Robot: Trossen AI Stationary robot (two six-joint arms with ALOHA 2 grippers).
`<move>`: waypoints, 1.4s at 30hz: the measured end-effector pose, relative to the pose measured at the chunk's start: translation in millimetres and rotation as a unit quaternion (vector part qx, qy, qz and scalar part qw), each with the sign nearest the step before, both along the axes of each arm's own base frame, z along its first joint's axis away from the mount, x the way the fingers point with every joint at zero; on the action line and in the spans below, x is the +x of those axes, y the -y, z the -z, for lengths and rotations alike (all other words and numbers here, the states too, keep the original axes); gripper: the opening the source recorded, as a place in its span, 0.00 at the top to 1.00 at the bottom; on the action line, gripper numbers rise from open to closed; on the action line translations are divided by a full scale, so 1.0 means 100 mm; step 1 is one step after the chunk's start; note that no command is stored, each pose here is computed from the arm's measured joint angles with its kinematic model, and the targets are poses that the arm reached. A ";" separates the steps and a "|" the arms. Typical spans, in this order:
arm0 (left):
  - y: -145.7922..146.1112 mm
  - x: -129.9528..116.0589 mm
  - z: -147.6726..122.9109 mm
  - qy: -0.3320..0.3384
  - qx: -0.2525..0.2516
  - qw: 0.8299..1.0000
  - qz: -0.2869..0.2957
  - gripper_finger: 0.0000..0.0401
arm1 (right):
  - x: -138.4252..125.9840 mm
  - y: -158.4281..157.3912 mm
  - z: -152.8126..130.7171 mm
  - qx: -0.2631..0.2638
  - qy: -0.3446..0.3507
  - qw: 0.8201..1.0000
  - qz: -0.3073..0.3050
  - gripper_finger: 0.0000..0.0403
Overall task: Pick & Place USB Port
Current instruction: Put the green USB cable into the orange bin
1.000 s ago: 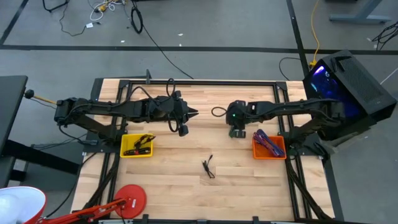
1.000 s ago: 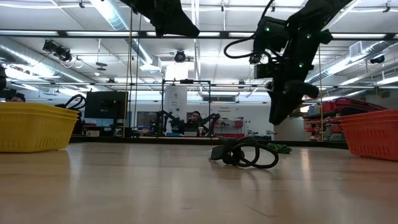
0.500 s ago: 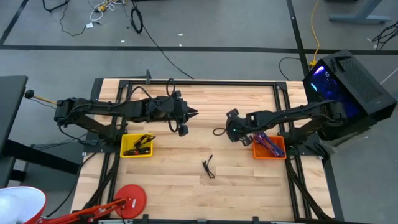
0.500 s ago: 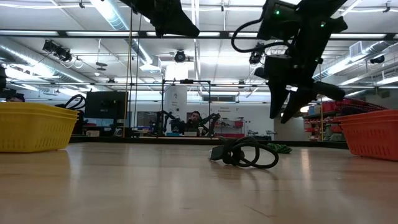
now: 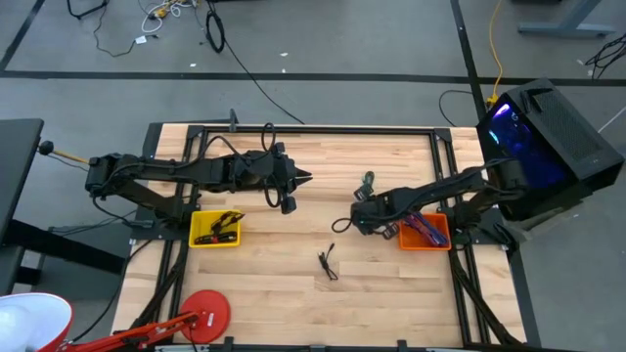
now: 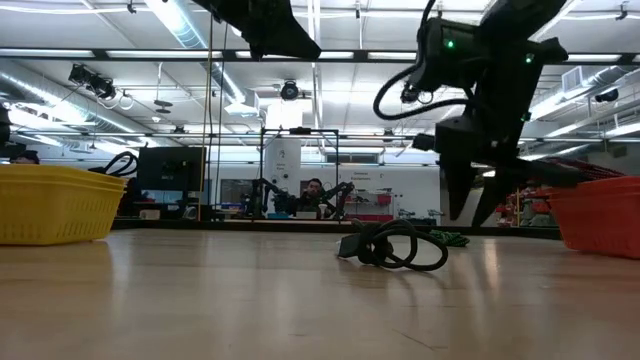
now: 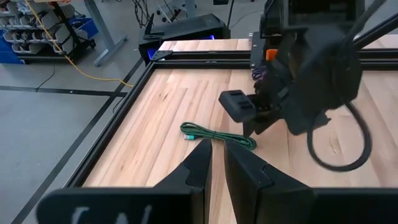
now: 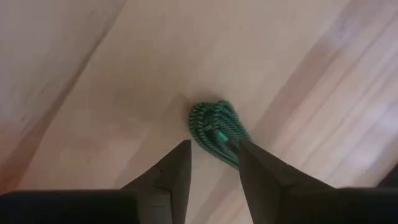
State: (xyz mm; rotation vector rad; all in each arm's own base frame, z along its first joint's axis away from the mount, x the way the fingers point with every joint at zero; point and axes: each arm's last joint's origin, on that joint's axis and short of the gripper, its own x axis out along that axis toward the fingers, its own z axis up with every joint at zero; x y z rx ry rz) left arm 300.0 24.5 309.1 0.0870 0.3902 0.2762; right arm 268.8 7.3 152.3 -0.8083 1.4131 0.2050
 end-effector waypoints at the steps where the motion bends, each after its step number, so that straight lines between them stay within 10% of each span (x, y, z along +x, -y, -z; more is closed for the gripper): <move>1: 0.00 0.00 0.00 0.000 0.000 1.000 0.000 0.88 | 0.01 0.00 0.03 0.002 -0.003 1.000 0.006 0.67; 27: 0.00 0.00 0.00 0.000 0.001 1.000 0.000 0.88 | 0.11 0.00 0.16 0.035 0.037 0.995 0.081 0.68; 35: 0.00 0.00 0.00 0.000 0.000 1.000 0.000 0.88 | 0.11 -0.01 0.18 0.052 0.041 0.991 0.117 0.96; 42: 0.00 0.00 0.00 0.000 0.000 1.000 0.000 0.88 | 0.09 0.00 0.20 0.045 0.035 0.989 0.138 0.99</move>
